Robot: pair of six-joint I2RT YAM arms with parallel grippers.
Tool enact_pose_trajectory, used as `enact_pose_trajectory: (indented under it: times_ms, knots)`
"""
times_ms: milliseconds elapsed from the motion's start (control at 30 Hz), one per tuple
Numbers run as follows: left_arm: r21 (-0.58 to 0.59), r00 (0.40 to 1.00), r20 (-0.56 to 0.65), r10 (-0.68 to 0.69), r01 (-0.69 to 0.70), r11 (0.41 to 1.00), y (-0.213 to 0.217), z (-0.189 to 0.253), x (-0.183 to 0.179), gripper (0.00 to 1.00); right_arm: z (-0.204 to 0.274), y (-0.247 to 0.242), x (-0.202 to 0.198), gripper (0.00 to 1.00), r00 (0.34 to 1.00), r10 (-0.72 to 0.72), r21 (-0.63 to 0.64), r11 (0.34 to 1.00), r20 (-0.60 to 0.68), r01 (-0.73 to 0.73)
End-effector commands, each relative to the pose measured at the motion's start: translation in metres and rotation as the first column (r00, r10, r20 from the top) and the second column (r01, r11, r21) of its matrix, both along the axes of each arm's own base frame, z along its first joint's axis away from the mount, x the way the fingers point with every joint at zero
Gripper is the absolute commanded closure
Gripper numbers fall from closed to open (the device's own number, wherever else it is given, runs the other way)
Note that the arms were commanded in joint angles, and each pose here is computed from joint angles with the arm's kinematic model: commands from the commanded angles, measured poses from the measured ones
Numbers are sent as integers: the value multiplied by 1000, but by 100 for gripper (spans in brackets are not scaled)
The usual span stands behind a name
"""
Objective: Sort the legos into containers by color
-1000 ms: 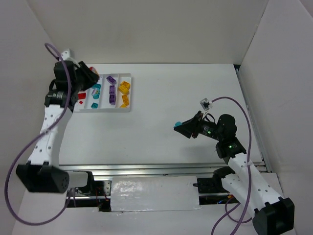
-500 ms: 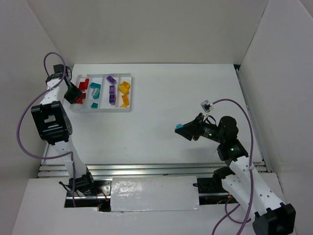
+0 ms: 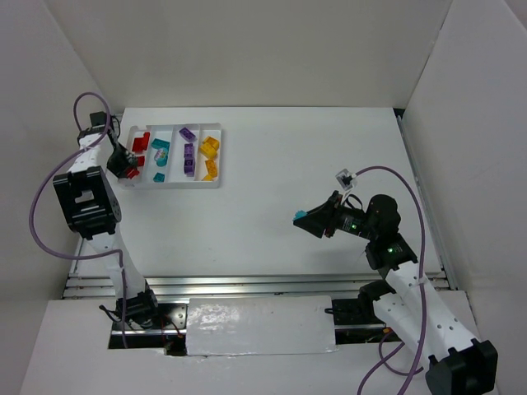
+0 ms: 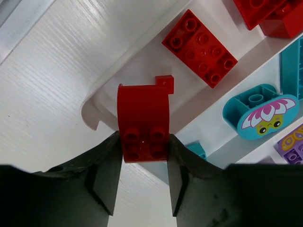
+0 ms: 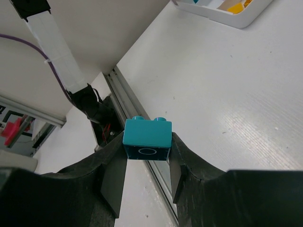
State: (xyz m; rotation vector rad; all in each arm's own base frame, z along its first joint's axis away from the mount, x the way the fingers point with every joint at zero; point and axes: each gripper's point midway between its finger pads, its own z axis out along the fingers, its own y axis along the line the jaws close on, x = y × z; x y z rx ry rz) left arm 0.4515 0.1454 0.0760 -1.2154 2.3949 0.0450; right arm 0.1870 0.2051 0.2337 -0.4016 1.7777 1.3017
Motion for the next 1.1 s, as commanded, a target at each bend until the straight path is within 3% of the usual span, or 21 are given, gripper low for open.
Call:
enact_pose_trajectory:
  times_ms: [0, 67, 167, 367, 500, 533, 567, 600, 633, 667, 700, 767, 800, 900, 1000, 1067]
  knots:
    - [-12, 999, 45, 17, -17, 1000, 2, 9, 10, 45, 22, 4, -2, 100, 997, 26, 24, 999, 69, -28]
    - [-9, 999, 48, 25, -25, 1000, 3, 11, 8, 34, 21, 4, -1, 100, 998, 28, 22, 999, 64, -29]
    - [-12, 997, 69, 25, -24, 1000, 4, 19, 9, 27, 21, 4, -1, 100, 997, 30, 21, 999, 64, -31]
    - [-3, 989, 150, 17, -16, 1000, 0, 58, 7, 25, 16, 5, 2, 100, 999, 28, 18, 999, 45, -29]
    - [22, 948, 295, -121, 119, 993, -48, 112, 4, 20, 15, 8, 3, 100, 999, 49, 24, 998, 23, -49]
    - [56, 891, 403, -209, 204, 977, -69, 151, 4, 14, 15, 10, 2, 100, 998, 62, 26, 998, 20, -63]
    - [67, 843, 456, -286, 288, 955, -94, 166, 5, 1, 17, 11, 0, 100, 997, 75, 34, 997, 21, -76]
    - [56, 791, 481, -379, 403, 913, -136, 166, -3, 0, 19, 12, -1, 100, 996, 87, 37, 995, 22, -88]
    - [108, 639, 602, -480, 531, 841, -173, 207, -13, 1, 23, 13, -6, 100, 993, 116, 45, 992, 24, -117]
    - [130, 552, 640, -535, 608, 783, -201, 218, -23, 1, 24, 14, -9, 100, 991, 132, 49, 990, 23, -133]
    - [130, 461, 653, -601, 714, 688, -247, 210, -45, 0, 25, 15, -11, 100, 989, 145, 51, 988, 22, -145]
    - [287, 170, 728, -664, 804, 521, -297, 255, -89, 1, 30, 16, -18, 100, 985, 173, 58, 983, 19, -174]
    - [369, -7, 727, -686, 847, 383, -333, 260, -134, 0, 33, 16, -20, 100, 984, 177, 61, 982, 19, -178]
    - [554, -303, 676, -672, 810, 192, -381, 266, -198, 1, 40, 16, -26, 100, 981, 189, 84, 979, -35, -186]
    - [703, -512, 626, -588, 697, 141, -390, 299, -254, 0, 58, 17, -32, 100, 968, 209, 115, 974, -139, -194]
    - [743, -582, 599, -550, 660, 112, -396, 304, -274, 1, 59, 19, -40, 100, 940, 242, 140, 967, -241, -213]
